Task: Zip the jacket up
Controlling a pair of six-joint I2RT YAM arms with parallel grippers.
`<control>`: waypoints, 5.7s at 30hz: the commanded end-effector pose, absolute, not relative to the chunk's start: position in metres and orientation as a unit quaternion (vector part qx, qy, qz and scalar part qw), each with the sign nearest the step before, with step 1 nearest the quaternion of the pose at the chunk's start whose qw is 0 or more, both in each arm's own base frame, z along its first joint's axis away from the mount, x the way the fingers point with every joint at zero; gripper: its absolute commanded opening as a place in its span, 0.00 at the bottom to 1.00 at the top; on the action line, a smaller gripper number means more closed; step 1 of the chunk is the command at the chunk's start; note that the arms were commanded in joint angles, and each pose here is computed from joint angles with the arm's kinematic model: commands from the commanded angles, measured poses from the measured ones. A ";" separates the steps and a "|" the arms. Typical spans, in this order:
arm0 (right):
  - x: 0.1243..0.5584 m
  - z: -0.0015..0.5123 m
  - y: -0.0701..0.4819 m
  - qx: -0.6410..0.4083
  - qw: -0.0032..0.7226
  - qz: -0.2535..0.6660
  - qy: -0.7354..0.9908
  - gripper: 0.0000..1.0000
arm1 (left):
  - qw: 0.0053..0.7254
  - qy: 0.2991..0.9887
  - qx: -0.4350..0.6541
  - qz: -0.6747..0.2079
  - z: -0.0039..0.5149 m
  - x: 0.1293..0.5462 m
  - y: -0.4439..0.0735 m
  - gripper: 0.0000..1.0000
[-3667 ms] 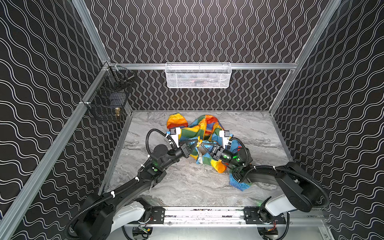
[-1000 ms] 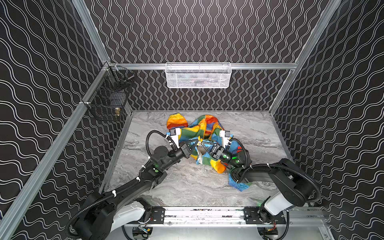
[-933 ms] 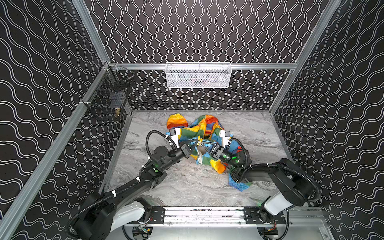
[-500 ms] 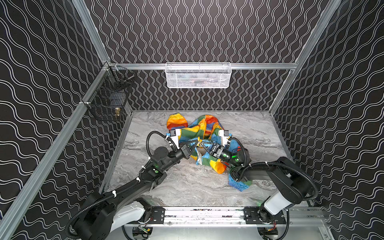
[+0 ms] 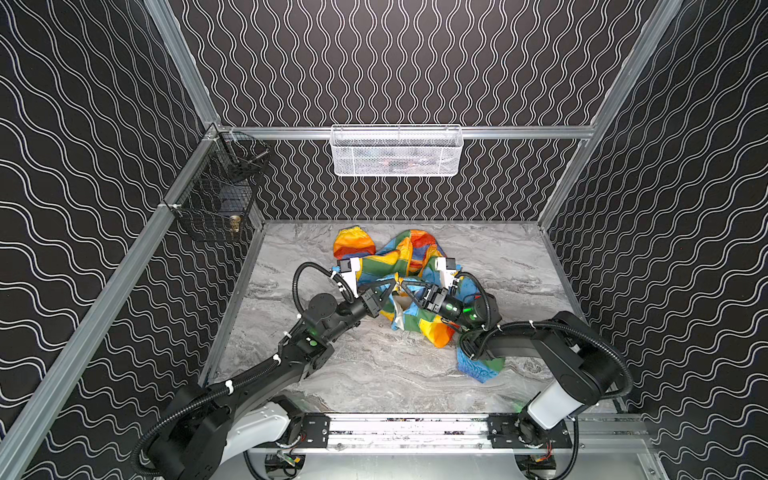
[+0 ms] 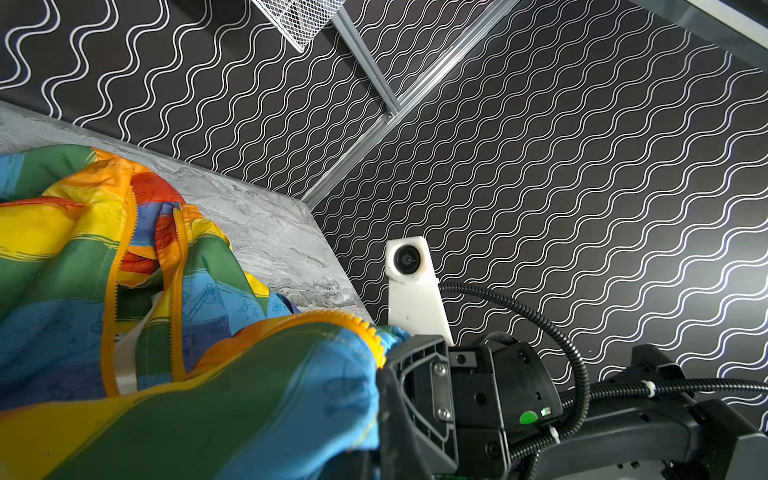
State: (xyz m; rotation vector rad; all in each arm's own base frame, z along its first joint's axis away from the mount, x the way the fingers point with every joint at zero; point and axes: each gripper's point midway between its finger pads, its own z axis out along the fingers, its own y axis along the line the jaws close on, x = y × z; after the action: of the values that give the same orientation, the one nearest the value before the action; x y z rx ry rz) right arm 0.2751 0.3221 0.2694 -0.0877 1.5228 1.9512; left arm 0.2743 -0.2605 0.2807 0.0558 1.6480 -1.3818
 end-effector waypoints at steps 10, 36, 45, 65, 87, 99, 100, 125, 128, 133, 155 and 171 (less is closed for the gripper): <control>0.271 0.313 0.310 -0.043 0.381 0.773 0.505 0.00 | 0.449 0.683 0.040 -0.575 0.274 0.272 -0.274 0.00; 0.277 0.323 0.299 -0.027 0.351 0.792 0.500 0.00 | 0.449 0.687 0.038 -0.571 0.272 0.267 -0.269 0.00; 0.278 0.315 0.307 -0.029 0.334 0.778 0.531 0.04 | 0.447 0.684 0.037 -0.575 0.284 0.267 -0.270 0.00; 0.274 0.306 0.311 -0.035 0.329 0.766 0.552 0.20 | 0.434 0.687 0.038 -0.581 0.300 0.262 -0.270 0.00; 0.280 0.320 0.308 -0.001 0.317 0.797 0.514 0.00 | 0.422 0.698 0.042 -0.578 0.285 0.266 -0.277 0.00; 0.285 0.336 0.296 0.027 0.330 0.805 0.492 0.00 | 0.414 0.713 0.037 -0.565 0.264 0.262 -0.272 0.00; 0.285 0.337 0.296 0.026 0.333 0.803 0.494 0.00 | 0.413 0.713 0.037 -0.565 0.263 0.261 -0.272 0.00; 0.298 0.336 0.310 -0.041 0.411 0.721 0.557 0.00 | 0.343 0.717 0.040 -0.605 0.271 0.243 -0.294 0.00; 0.297 0.337 0.310 -0.047 0.414 0.717 0.559 0.00 | 0.331 0.718 0.038 -0.611 0.269 0.244 -0.298 0.00; 0.294 0.346 0.309 -0.046 0.409 0.731 0.543 0.00 | 0.323 0.731 0.037 -0.601 0.259 0.245 -0.300 0.00; 0.298 0.379 0.291 -0.033 0.430 0.746 0.508 0.00 | 0.300 0.746 0.019 -0.594 0.224 0.244 -0.300 0.00; 0.304 0.314 0.301 -0.014 0.369 0.703 0.608 0.30 | 0.289 0.758 0.022 -0.584 0.238 0.240 -0.298 0.00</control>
State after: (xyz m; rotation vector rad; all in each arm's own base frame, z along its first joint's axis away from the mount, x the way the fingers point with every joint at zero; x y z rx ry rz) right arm 0.2982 0.3106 0.2973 -0.0576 1.6506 1.8399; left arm 0.2591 -0.2905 0.2614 -0.0029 1.8719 -1.5230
